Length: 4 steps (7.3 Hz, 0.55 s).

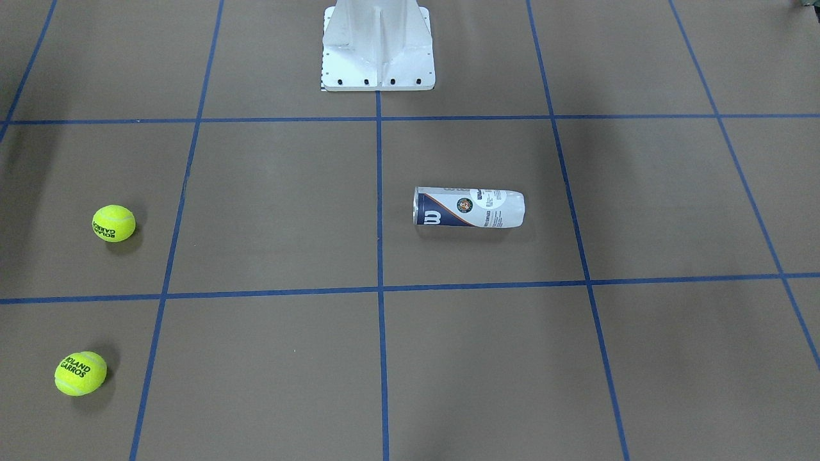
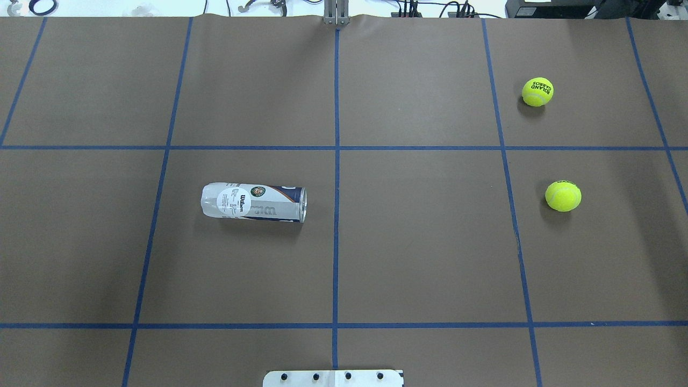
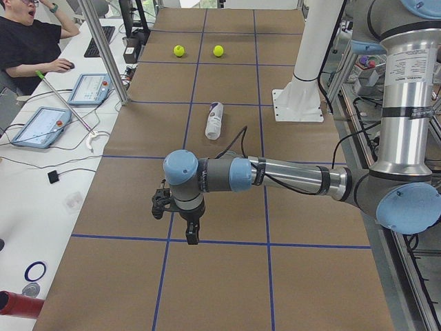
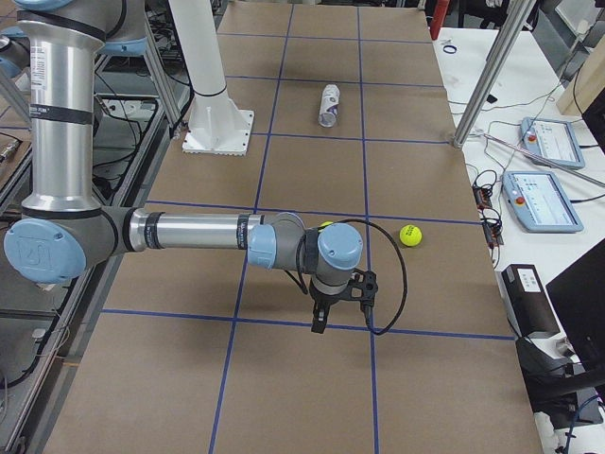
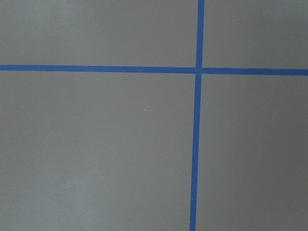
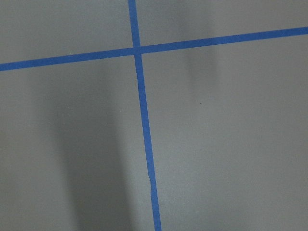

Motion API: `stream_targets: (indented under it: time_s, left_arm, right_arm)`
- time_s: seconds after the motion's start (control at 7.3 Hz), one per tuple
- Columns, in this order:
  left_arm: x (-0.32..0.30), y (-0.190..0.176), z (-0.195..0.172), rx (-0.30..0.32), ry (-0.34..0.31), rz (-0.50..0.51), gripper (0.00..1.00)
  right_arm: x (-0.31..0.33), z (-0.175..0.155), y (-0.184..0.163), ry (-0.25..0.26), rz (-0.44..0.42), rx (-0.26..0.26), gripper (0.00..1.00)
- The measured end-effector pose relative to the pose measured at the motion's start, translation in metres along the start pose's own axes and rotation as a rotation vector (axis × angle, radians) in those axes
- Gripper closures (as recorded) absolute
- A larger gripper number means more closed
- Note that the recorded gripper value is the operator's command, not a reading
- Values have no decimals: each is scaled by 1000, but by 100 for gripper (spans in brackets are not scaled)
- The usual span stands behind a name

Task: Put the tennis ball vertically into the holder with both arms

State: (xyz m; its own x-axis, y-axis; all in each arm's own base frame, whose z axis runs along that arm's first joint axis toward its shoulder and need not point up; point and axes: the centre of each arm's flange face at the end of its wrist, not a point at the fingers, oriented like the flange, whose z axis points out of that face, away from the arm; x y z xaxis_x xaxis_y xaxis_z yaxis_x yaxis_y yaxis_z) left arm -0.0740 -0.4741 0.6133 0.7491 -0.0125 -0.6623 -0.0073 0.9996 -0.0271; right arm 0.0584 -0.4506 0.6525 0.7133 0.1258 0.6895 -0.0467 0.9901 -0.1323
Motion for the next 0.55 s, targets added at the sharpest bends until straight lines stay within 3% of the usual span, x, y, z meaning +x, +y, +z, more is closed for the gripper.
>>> stream_targets:
  time_s: [0.55]
  left_arm:
    - [17, -1, -22, 46, 10, 32, 0]
  right_arm:
    - [-1, -4, 0, -10, -1, 9, 1]
